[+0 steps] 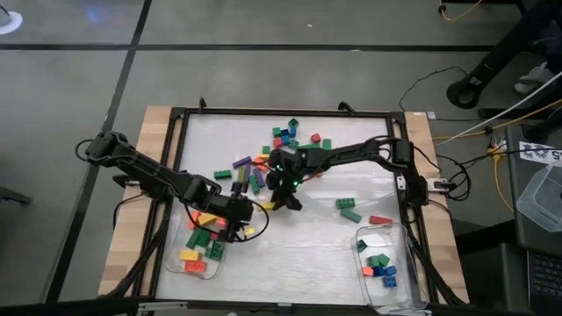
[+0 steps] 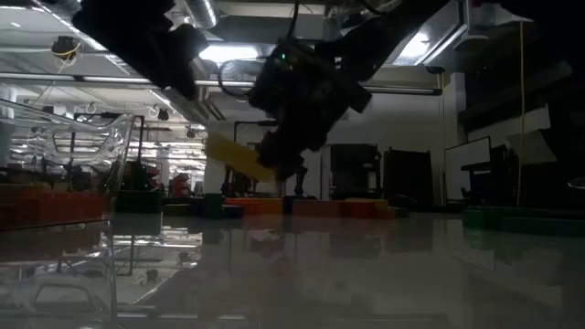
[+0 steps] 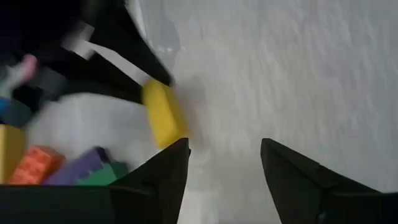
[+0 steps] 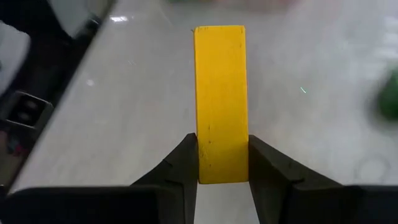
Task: Sort blocks by size
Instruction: Put the large yellow wooden block into the left transparent bin
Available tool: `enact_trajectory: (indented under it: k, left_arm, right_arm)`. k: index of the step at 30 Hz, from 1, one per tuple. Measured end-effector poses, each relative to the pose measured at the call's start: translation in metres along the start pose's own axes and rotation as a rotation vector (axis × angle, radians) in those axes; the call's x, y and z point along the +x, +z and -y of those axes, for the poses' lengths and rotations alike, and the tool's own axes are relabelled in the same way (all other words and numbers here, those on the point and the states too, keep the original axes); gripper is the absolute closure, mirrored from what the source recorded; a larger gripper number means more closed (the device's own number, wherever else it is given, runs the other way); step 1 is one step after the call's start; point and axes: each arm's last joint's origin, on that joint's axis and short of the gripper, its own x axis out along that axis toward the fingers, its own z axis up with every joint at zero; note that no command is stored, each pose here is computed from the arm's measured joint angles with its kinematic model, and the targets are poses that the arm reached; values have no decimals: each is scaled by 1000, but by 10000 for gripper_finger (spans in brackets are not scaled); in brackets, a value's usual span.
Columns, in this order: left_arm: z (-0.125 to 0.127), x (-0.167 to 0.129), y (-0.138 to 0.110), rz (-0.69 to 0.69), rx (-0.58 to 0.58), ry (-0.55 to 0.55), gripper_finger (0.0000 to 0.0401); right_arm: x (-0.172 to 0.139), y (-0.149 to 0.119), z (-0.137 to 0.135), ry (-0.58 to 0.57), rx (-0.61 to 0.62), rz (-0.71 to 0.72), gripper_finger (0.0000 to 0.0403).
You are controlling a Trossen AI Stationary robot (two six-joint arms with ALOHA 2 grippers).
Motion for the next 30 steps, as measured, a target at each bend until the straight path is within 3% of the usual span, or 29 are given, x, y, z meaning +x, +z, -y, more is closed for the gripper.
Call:
enact_trajectory:
  k: [7, 20, 23, 30]
  left_arm:
    - [-1, 7, -6, 2, 96, 80, 211]
    - [-2, 10, -7, 8, 134, 119, 218]
    - [-2, 10, -7, 7, 149, 123, 244]
    - [-1, 9, -7, 3, 162, 129, 352]
  right_arm:
    - [10, 14, -13, 65, -21, 89, 291]
    - [11, 26, -17, 79, 38, 181, 290]
    - [11, 27, -17, 81, 50, 190, 290]
    - [10, 28, -18, 91, 52, 195, 285]
